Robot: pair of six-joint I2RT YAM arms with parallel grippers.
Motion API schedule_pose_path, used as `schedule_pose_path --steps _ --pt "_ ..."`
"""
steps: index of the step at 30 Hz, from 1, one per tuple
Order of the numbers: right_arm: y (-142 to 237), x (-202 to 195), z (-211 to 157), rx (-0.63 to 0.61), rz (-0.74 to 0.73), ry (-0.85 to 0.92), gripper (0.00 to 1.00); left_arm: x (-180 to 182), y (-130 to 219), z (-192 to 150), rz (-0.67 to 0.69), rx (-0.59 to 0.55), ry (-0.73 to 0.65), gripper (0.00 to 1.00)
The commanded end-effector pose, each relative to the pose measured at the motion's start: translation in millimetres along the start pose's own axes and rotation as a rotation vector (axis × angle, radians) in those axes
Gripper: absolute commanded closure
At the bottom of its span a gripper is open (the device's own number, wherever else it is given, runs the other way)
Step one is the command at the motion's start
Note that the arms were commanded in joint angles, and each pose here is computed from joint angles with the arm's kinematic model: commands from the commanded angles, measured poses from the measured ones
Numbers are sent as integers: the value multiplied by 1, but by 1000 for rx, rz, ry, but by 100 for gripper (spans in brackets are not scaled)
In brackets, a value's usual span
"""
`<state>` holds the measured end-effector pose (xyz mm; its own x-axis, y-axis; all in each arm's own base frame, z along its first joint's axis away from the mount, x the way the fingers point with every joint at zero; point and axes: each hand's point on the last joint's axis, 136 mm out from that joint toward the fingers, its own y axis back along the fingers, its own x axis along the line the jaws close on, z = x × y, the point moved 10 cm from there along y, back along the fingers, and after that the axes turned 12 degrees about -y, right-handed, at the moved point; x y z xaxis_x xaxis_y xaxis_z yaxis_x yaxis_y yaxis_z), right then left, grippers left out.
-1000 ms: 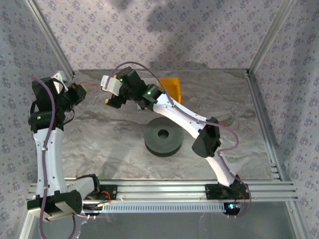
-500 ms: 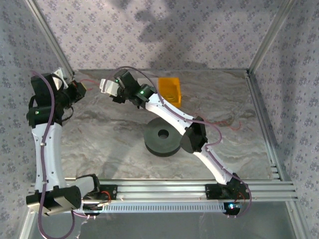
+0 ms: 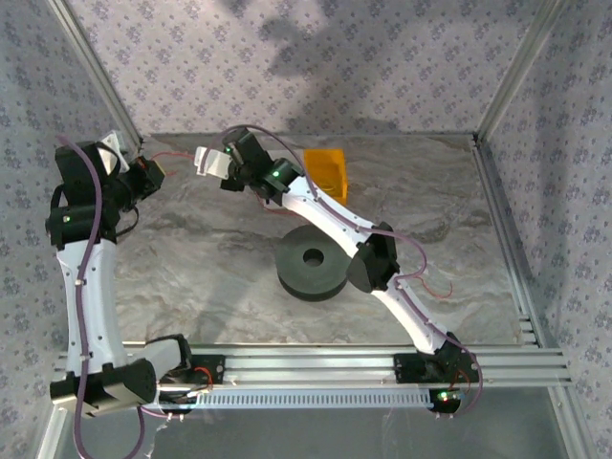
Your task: Wrap the cables
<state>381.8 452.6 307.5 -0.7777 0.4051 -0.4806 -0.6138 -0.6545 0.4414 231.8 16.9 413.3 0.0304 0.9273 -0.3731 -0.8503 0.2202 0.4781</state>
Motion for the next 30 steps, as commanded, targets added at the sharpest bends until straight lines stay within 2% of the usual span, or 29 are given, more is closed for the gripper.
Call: schedule_pose_path --steps 1,4,6,7,9,11,12,14,22,28,30 --pt "10 -23 1 -21 -33 -26 100 -2 11 -13 1 32 -10 100" --pt "16 -28 3 -26 -24 -34 100 -1 16 -20 10 53 -20 100" --pt "24 -25 6 -32 32 -40 100 -1 18 -23 14 61 -19 100" --pt "29 -24 8 -41 58 -50 89 -1 18 -23 15 59 -17 100" --pt "38 -17 10 -50 152 -59 57 -1 18 -23 16 49 -10 100" --pt "46 -11 11 -58 227 -67 39 0 16 -22 21 37 -3 100" --pt "51 -8 14 -70 254 -70 35 1 15 -22 25 26 0 100" --pt "56 -4 15 -86 291 -72 34 3 12 -23 33 1 9 100" --pt "49 3 10 -77 309 -60 45 5 7 -21 37 -18 29 100" --pt "40 6 9 -79 304 -55 43 3 9 -18 25 -34 34 100" --pt "38 5 10 -80 293 -56 48 3 9 -17 17 -38 37 100"
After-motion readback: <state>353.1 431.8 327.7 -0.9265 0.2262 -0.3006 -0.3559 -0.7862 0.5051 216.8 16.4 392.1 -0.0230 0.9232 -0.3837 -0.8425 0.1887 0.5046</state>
